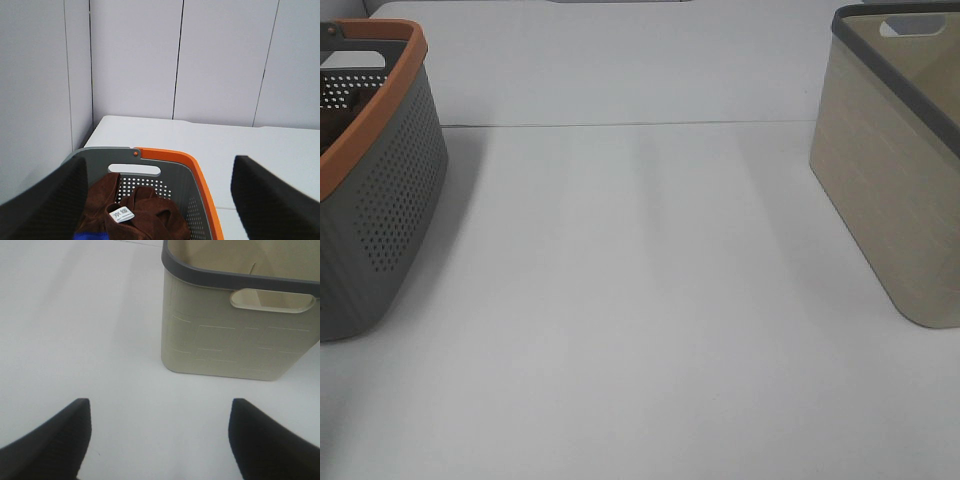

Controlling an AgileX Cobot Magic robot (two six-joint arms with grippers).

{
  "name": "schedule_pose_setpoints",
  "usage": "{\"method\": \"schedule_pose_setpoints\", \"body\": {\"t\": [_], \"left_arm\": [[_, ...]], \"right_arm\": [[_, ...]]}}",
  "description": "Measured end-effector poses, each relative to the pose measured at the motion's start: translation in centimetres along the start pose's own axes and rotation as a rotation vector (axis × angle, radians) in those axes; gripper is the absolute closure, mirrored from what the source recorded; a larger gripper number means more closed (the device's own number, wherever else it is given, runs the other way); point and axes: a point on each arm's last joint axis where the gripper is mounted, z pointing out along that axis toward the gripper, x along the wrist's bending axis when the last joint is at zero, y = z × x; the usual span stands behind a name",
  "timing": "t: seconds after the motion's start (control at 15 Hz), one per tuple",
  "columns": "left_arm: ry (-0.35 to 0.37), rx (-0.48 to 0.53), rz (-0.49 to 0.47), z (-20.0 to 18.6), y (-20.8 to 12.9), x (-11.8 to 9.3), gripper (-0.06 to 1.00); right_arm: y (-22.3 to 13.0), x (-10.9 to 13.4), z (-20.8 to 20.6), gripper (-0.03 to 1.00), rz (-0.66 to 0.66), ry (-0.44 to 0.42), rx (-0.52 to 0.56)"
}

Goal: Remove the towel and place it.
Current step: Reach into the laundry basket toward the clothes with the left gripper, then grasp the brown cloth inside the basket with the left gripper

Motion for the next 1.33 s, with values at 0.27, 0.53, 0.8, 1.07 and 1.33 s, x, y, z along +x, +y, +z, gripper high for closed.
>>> {"method": "schedule_pose_setpoints", "body": {"t": [0.27,0.53,0.8,1.07,1.33], "left_arm": [[0.016,0.228,0.009,7.3,0.0,-0.1,0.19],[0.046,0.588,0.089,14.8,0.6,0.0,0.19],[0.091,0.905,0.115,19.3,-0.2,0.3,0.19],[0.132,1.190,0.142,21.9,-4.6,1.1,0.24],[0.142,1.284,0.152,23.3,-7.6,1.5,0.25]], "right_arm": [[0.0,0.0,0.0,0.23,0.000,0.000,0.000],[0.0,0.0,0.0,0.23,0.000,0.000,0.000],[0.0,0.0,0.0,0.23,0.000,0.000,0.000],[0.0,0.0,0.0,0.23,0.000,0.000,0.000],[0.0,0.0,0.0,0.23,0.000,0.000,0.000]]}}
